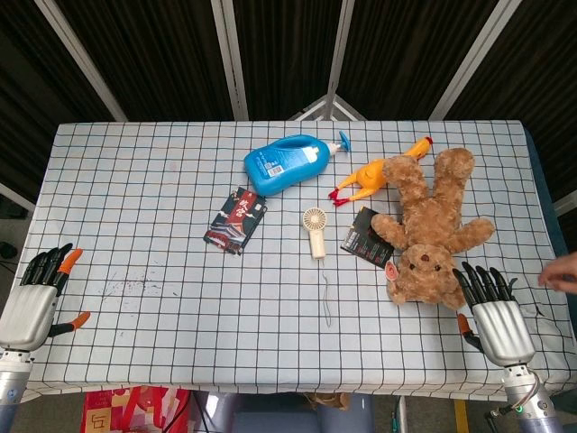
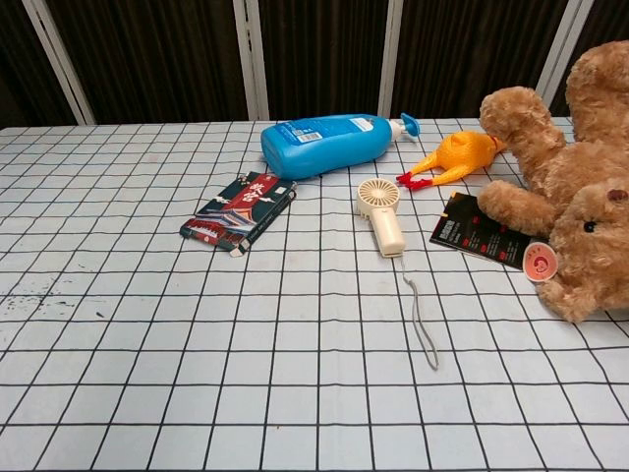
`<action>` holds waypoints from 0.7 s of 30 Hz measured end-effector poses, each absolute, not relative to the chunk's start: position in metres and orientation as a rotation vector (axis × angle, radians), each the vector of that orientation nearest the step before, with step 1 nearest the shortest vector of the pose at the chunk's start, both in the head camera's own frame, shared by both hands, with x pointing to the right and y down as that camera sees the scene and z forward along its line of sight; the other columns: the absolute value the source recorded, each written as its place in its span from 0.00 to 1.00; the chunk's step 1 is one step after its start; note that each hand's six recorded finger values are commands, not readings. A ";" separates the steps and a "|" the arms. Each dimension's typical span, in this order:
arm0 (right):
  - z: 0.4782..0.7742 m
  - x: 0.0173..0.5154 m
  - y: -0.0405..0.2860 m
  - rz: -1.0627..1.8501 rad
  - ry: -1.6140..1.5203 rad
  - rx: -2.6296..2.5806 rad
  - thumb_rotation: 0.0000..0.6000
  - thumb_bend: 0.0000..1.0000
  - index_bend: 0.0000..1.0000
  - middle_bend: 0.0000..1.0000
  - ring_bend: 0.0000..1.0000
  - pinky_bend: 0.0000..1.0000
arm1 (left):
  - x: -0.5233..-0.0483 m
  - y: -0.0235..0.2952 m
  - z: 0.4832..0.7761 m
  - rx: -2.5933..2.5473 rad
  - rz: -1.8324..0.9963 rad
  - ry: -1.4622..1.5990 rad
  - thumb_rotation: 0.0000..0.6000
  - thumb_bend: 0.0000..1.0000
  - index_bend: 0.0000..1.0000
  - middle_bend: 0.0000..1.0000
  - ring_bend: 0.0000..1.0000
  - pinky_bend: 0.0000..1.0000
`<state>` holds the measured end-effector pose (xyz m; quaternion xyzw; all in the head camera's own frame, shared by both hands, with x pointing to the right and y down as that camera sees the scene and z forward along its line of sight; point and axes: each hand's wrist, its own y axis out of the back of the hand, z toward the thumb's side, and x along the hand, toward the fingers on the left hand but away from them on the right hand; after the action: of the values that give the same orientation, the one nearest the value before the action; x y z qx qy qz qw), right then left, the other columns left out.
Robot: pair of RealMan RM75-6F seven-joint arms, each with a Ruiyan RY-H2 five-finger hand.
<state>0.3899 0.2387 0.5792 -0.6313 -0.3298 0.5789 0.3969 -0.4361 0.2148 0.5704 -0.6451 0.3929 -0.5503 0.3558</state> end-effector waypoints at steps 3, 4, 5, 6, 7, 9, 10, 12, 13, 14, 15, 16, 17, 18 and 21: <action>0.579 0.390 0.239 1.466 -0.835 -1.599 1.00 0.49 0.00 0.00 0.00 0.00 | -0.436 0.215 0.570 -1.666 -1.421 1.015 1.00 0.10 0.00 0.00 0.00 0.00; 0.579 0.390 0.239 1.467 -0.834 -1.599 1.00 0.49 0.00 0.00 0.00 0.00 | -0.436 0.215 0.570 -1.667 -1.420 1.015 1.00 0.10 0.00 0.00 0.00 0.00; 0.579 0.390 0.239 1.467 -0.834 -1.599 1.00 0.49 0.00 0.00 0.00 0.00 | -0.436 0.215 0.570 -1.667 -1.420 1.015 1.00 0.10 0.00 0.00 0.00 0.00; 0.579 0.390 0.239 1.467 -0.834 -1.600 1.00 0.49 0.00 0.00 0.00 0.00 | -0.436 0.215 0.570 -1.667 -1.419 1.015 1.00 0.10 0.00 0.00 0.00 0.00; 0.579 0.390 0.239 1.466 -0.835 -1.599 1.00 0.49 0.00 0.00 0.00 0.00 | -0.436 0.215 0.570 -1.666 -1.418 1.015 1.00 0.10 0.00 0.00 0.00 0.00; 0.579 0.390 0.239 1.465 -0.836 -1.599 1.00 0.49 0.00 0.00 0.00 0.00 | -0.435 0.215 0.569 -1.665 -1.416 1.014 1.00 0.10 0.00 0.00 0.00 0.00; 0.578 0.390 0.239 1.463 -0.837 -1.600 1.00 0.49 0.00 0.00 0.00 0.00 | -0.435 0.215 0.569 -1.665 -1.416 1.015 1.00 0.10 0.00 0.00 0.00 0.00; 0.578 0.389 0.239 1.459 -0.839 -1.604 1.00 0.49 0.00 0.00 0.00 0.00 | -0.436 0.215 0.569 -1.662 -1.416 1.016 1.00 0.10 0.00 0.00 0.00 0.00; 0.578 0.388 0.238 1.455 -0.842 -1.609 1.00 0.49 0.00 0.00 0.01 0.00 | -0.436 0.215 0.569 -1.662 -1.417 1.017 1.00 0.10 0.00 0.00 0.00 0.00; 0.579 0.386 0.238 1.450 -0.846 -1.613 1.00 0.49 0.00 0.00 0.04 0.05 | -0.436 0.215 0.569 -1.663 -1.418 1.020 1.00 0.10 0.00 0.00 0.00 0.00; 0.579 0.385 0.237 1.445 -0.849 -1.617 1.00 0.49 0.00 0.02 0.07 0.10 | -0.437 0.215 0.569 -1.664 -1.419 1.022 1.00 0.10 0.00 0.00 0.00 0.00; 0.579 0.383 0.235 1.440 -0.854 -1.625 1.00 0.49 0.00 0.06 0.15 0.21 | -0.437 0.215 0.569 -1.664 -1.419 1.021 1.00 0.10 0.00 0.00 0.00 0.00; 0.580 0.381 0.234 1.435 -0.857 -1.631 1.00 0.49 0.00 0.14 0.26 0.34 | -0.437 0.214 0.570 -1.665 -1.420 1.021 1.00 0.10 0.00 0.00 0.00 0.00; 0.580 0.379 0.232 1.429 -0.862 -1.637 1.00 0.49 0.00 0.21 0.33 0.42 | -0.437 0.214 0.570 -1.667 -1.419 1.021 1.00 0.10 0.00 0.00 0.00 0.00; 0.582 0.371 0.222 1.410 -0.874 -1.655 1.00 0.49 0.00 0.46 0.58 0.64 | -0.436 0.214 0.570 -1.672 -1.414 1.021 1.00 0.10 0.00 0.00 0.00 0.00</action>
<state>0.3712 0.2223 0.5820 -0.6508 -0.3436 0.5544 0.3887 -0.4359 0.2140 0.5698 -0.6471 0.3949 -0.5472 0.3548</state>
